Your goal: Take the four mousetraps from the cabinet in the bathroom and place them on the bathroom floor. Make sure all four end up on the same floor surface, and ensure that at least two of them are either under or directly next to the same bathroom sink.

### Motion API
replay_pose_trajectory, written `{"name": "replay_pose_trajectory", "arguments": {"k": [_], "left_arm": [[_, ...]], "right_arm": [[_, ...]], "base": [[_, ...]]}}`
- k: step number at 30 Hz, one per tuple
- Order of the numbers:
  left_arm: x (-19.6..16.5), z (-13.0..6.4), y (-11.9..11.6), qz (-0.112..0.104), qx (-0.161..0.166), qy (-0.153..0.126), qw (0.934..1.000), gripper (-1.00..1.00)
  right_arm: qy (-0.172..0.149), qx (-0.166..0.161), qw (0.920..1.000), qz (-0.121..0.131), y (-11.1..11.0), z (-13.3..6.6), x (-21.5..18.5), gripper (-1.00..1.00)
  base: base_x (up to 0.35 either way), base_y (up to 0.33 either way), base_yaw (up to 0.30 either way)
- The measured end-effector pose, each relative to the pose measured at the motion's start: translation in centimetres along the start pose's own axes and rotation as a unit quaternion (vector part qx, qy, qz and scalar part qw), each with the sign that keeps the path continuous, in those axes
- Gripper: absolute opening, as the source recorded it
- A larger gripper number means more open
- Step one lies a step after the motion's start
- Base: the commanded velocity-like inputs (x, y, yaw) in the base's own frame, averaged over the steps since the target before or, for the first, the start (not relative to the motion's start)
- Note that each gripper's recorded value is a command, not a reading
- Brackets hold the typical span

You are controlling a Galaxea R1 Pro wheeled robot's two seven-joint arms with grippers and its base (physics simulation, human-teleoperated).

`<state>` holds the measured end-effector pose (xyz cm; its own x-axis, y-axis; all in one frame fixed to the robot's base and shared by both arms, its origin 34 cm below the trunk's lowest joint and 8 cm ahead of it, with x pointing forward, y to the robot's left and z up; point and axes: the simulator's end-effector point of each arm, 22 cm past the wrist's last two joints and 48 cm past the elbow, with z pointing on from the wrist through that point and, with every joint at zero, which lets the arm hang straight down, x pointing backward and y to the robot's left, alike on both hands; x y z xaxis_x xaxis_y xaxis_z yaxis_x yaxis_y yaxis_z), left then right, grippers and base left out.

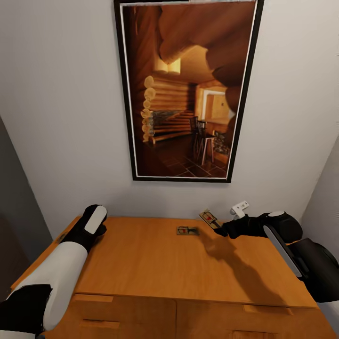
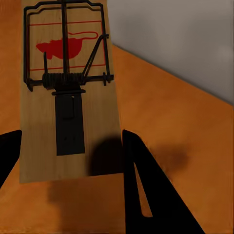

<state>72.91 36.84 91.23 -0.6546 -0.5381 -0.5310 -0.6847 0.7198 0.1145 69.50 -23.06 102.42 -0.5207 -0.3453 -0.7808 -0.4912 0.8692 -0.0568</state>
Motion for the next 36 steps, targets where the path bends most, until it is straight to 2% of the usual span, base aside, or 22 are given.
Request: {"name": "replay_pose_trajectory", "arguments": {"k": [21,36], "left_arm": [[-0.11,-0.03,0.23,0.0,-0.004,-0.002,1.0,1.0],[-0.26,-0.12,0.27,0.0,-0.006,-0.005,1.0,1.0]], "right_arm": [[0.0,0.0,1.0,0.0,0.0,-0.05,0.0,-1.0],[0.0,0.001,1.0,-0.001,0.0,-0.05,0.0,-1.0]], "base": [[-0.025,0.0,0.0],[0.021,-0.063,0.0]]}}
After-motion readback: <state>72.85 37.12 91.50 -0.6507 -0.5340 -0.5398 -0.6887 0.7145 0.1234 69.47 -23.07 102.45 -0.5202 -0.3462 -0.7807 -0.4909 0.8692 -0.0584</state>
